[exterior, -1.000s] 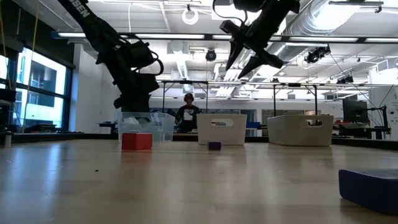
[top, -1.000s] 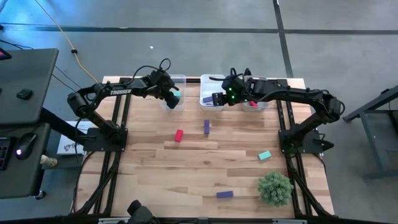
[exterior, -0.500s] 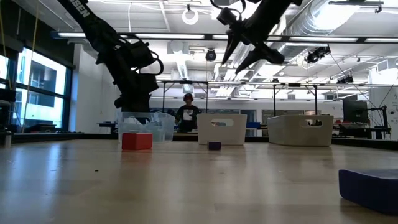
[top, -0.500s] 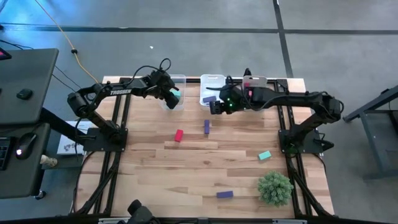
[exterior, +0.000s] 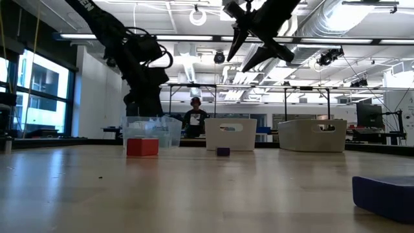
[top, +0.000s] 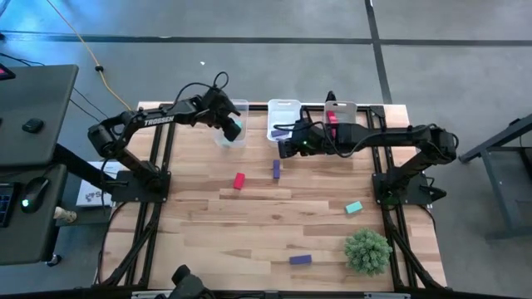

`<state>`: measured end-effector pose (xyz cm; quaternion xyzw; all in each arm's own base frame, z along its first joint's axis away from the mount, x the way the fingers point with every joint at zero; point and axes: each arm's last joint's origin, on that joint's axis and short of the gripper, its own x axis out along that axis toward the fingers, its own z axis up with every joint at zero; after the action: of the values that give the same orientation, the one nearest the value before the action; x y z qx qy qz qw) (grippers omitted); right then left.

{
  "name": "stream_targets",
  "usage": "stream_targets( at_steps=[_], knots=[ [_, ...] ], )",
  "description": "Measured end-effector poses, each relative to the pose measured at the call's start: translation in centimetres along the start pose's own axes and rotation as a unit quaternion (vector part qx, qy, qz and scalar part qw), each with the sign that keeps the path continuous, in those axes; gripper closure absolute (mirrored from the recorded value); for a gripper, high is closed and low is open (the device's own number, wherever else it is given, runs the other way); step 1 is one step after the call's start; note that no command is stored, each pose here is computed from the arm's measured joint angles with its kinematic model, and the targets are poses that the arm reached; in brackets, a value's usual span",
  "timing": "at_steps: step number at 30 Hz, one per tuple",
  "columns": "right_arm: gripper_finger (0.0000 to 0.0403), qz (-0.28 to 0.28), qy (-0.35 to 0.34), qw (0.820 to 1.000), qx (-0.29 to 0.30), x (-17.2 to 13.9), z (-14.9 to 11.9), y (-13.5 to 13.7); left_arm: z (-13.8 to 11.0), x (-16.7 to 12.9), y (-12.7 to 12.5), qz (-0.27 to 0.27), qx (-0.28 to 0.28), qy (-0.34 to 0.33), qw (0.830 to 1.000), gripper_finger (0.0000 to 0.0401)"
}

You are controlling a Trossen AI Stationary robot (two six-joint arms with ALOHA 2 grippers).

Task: Sort & place blocks by color
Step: Put the violet block into the white bin

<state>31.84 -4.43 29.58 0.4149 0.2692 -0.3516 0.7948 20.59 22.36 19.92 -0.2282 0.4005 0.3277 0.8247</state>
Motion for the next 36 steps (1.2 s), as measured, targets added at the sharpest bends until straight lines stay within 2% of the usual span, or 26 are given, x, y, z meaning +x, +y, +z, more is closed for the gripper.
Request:
stream_targets(
  at_steps=[8,15,19,22,36],
  knots=[
    [0.0185,-0.002,-0.003,1.0,0.029,0.2,0.8,-0.4,1.5,-3.9,-0.5,0.0,-0.014,0.003,1.0,0.0301],
    [0.0185,0.013,0.022,1.0,-0.003,0.4,1.4,-0.8,1.6,-7.4,-0.9,-0.003,-0.059,-0.023,0.998,0.0301],
    [0.0185,0.049,0.038,0.998,-0.023,1.1,1.5,-0.3,1.2,-8.8,-1.0,-0.004,-0.083,-0.025,0.996,0.0301],
    [0.0185,0.064,0.051,0.996,-0.032,2.3,1.2,0.0,1.1,-9.3,-1.0,-0.004,-0.089,-0.025,0.996,0.0301],
    [0.0185,0.01,0.154,0.988,0.006,8.0,-1.9,-0.5,0.4,-9.2,-1.4,0.002,-0.086,0.006,0.996,0.0301]
  ],
)
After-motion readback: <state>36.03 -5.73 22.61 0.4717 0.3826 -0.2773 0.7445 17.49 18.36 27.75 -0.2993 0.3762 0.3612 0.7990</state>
